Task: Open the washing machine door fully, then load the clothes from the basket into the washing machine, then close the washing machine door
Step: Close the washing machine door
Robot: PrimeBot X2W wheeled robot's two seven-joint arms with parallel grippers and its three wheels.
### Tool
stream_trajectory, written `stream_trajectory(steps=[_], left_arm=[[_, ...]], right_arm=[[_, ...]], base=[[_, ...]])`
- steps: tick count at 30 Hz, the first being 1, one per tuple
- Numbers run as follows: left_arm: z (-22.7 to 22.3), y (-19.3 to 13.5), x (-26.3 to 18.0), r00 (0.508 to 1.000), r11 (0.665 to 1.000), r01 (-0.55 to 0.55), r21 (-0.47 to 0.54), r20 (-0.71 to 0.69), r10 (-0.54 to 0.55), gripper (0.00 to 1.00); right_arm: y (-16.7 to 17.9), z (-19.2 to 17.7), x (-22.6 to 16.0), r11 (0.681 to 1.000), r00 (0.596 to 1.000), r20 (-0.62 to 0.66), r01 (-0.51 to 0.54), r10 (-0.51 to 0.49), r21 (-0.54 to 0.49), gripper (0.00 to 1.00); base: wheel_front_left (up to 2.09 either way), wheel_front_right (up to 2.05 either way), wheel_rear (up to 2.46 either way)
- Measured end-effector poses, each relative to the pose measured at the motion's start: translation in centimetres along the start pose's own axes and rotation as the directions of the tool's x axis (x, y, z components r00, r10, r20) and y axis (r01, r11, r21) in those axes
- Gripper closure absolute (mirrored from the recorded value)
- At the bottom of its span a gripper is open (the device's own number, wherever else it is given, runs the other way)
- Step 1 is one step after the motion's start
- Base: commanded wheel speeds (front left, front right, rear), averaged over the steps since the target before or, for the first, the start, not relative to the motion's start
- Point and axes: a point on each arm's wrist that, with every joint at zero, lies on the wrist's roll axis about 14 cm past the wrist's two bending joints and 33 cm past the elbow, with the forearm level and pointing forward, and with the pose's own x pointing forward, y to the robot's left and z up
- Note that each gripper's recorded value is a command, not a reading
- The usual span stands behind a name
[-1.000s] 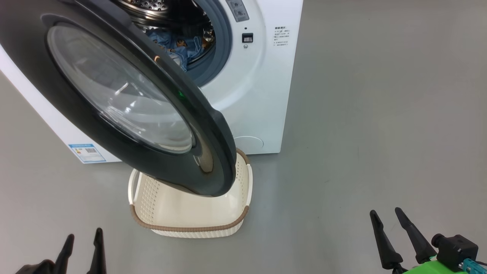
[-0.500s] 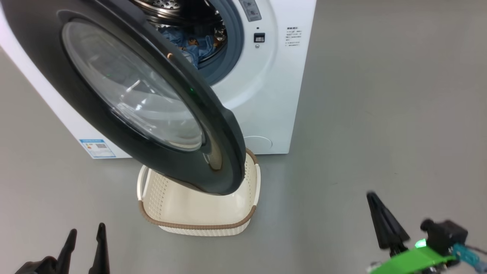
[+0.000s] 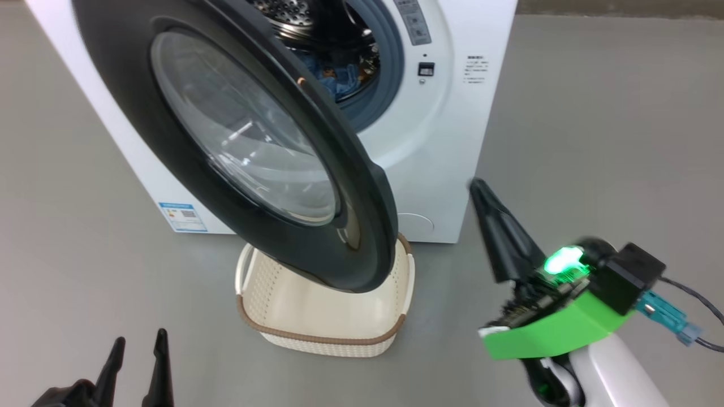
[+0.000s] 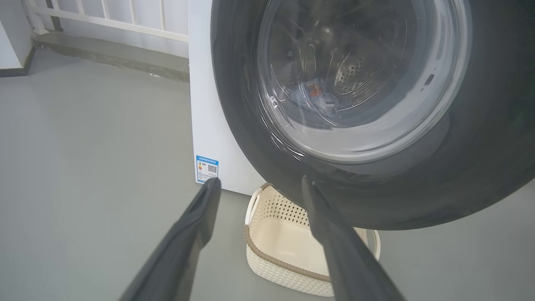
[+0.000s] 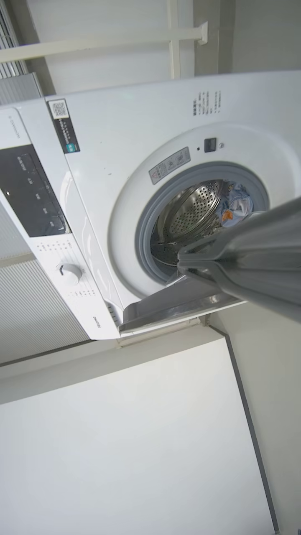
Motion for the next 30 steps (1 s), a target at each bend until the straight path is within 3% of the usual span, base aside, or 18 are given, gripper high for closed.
stream_trajectory(steps=[5,14,22,30], left_arm=[[0.4,0.5,-1.0,1.0,1.0,-0.02,-0.008,0.015,0.02,0.0],[0.1,0.7,-2.3,0.998,0.998,-0.052,-0.041,0.018,0.053,0.0],[-0.7,1.2,-2.9,0.997,0.995,-0.082,-0.056,-0.008,0.082,0.0],[-0.9,1.5,-2.1,0.995,0.993,-0.098,-0.062,-0.017,0.098,0.0]], right_arm=[[4.8,0.2,1.4,0.989,0.989,0.026,-0.143,0.142,0.039,1.0],[8.8,-7.6,-0.3,0.958,0.947,-0.197,-0.215,0.252,0.189,1.0],[8.2,-13.0,-1.7,0.958,0.905,-0.349,-0.17,0.244,0.23,1.0],[5.5,-16.6,-2.0,0.97,0.878,-0.443,-0.085,0.181,0.229,1.0]], base=[[0.0,0.0,0.0],[0.0,0.0,0.0],[0.0,0.0,0.0],[0.0,0.0,0.0]])
